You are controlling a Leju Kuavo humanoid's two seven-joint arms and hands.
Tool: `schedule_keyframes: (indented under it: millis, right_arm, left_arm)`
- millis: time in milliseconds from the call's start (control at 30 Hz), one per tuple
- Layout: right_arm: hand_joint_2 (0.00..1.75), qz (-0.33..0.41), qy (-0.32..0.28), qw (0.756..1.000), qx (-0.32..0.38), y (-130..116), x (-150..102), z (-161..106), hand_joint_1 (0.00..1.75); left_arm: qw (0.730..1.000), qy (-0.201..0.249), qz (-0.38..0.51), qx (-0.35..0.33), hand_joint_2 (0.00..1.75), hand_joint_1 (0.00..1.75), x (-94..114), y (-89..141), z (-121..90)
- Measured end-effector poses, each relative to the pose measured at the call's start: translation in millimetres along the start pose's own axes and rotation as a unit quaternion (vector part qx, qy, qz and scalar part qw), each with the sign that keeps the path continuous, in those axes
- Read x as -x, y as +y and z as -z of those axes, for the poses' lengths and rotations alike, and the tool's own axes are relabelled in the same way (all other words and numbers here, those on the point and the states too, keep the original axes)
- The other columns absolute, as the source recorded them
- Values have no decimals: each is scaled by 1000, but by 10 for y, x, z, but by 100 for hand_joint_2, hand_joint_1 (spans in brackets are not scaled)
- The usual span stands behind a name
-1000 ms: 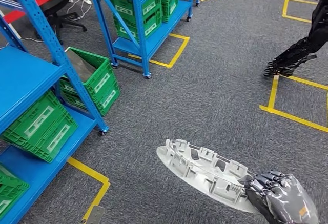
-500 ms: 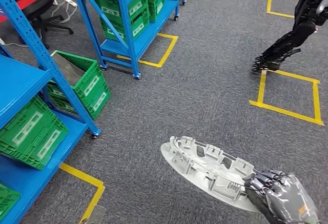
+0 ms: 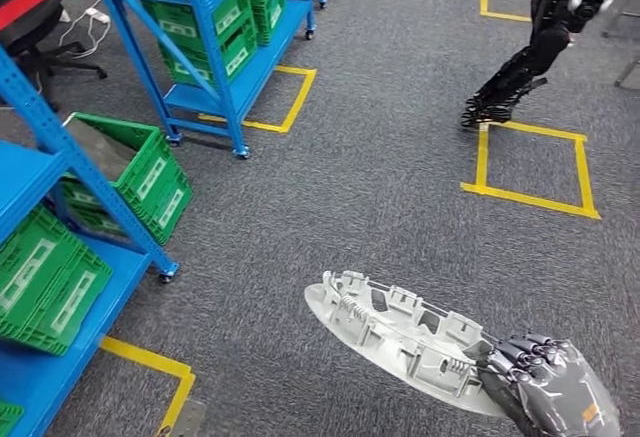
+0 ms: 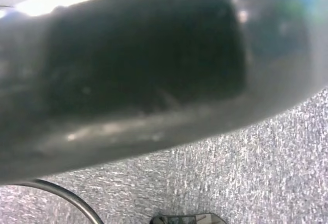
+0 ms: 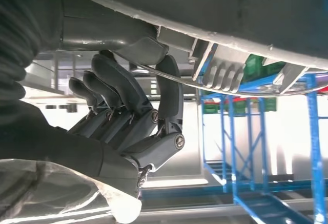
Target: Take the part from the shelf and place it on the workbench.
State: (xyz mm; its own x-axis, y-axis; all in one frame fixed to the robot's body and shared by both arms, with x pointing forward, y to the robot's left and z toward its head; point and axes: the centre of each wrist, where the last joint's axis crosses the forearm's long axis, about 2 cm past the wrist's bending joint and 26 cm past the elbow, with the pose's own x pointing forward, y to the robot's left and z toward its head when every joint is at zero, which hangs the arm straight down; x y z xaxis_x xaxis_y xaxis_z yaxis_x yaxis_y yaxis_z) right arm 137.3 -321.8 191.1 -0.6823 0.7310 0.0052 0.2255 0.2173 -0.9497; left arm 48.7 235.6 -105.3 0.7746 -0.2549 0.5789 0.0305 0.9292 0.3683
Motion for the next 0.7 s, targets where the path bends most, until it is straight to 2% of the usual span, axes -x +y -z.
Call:
schedule_keyframes:
  millis: [700]
  right_arm:
    - [175,-2,3,1000,0,2,-6,2,175]
  left_arm:
    - [1000,0,3,1,0,0,3,-3,-4]
